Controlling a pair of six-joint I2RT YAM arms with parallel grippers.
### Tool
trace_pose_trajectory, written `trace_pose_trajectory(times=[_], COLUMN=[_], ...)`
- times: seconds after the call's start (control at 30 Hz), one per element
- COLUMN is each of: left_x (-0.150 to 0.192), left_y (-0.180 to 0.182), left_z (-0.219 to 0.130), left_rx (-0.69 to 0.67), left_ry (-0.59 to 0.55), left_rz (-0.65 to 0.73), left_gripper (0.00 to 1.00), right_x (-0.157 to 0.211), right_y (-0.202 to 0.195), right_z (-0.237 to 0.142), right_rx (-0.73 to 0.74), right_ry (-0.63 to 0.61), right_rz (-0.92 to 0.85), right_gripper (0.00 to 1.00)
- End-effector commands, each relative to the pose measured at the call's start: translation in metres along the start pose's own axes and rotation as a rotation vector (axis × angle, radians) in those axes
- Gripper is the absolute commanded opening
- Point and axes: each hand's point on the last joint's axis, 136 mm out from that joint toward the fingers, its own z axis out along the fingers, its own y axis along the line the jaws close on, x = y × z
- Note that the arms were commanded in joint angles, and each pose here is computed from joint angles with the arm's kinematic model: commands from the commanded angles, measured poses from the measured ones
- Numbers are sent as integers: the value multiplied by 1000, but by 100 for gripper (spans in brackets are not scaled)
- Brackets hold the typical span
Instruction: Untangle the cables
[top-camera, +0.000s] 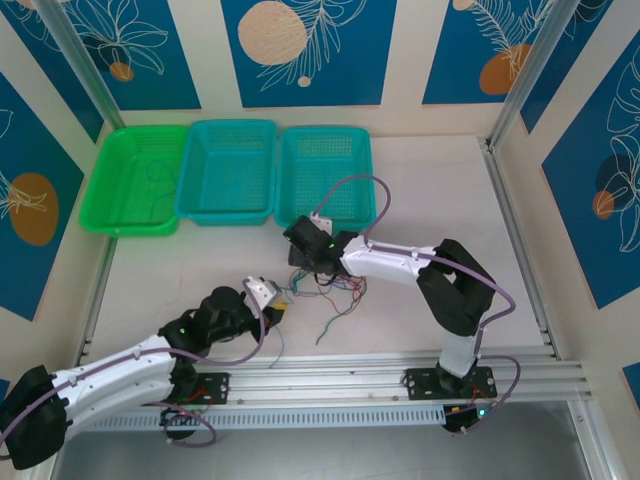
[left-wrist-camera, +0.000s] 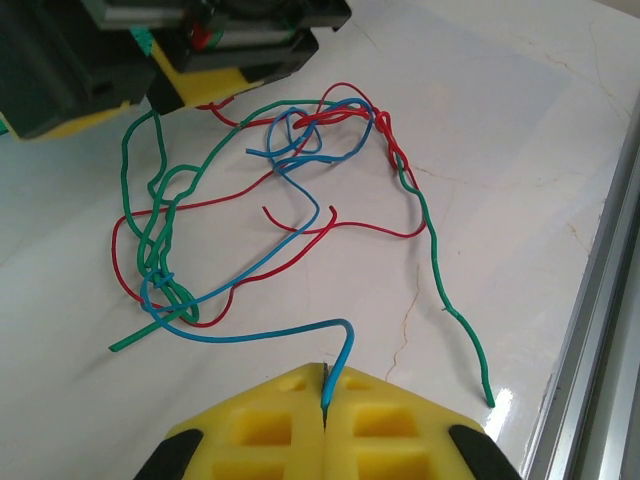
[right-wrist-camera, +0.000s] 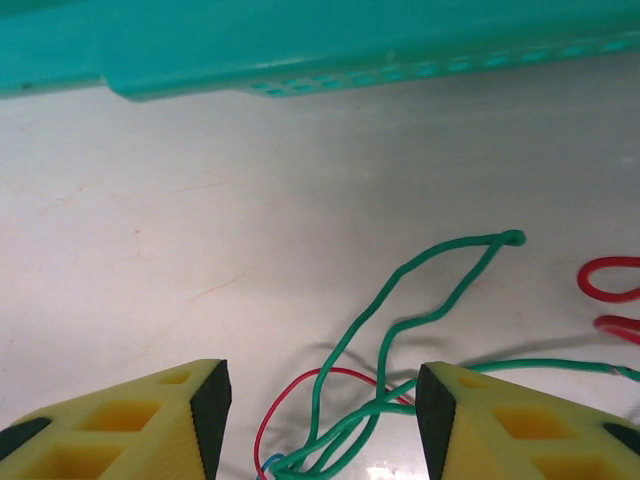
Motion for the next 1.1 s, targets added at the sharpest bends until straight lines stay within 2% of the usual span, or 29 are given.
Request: trace_pose_trajectory(times=[0.0,0.27,0.53,0.6,0.8,0.93,1.07], left_x=[4,5,5,4,3,-1,-10], left_y=[1,3,4,4,6,26,55], left_z=[-1,-1,-3,-3,-5,-11,-30], left_rx=[-10,-19,-23,-27,-40,-159,-342], left_ry=[2,4,-7,-10,-15,-34,-63], left_rz=[9,8,4,6,4,-28,-88], left_gripper=[0,0,0,0,0,0,0], right_x=[13,43,47,52,54,44,31], right_y=[2,-10,-10,-11,-22,-32,-60], right_z=[-19,5,38,44,37,7,-33], right_rx=[22,232,258,274,286,250,241], right_ry=[50,104,146,161,149,103,18], right_rz=[58,95,84,92,148,172,223], right_gripper=[57,57,58,52,15,7,5])
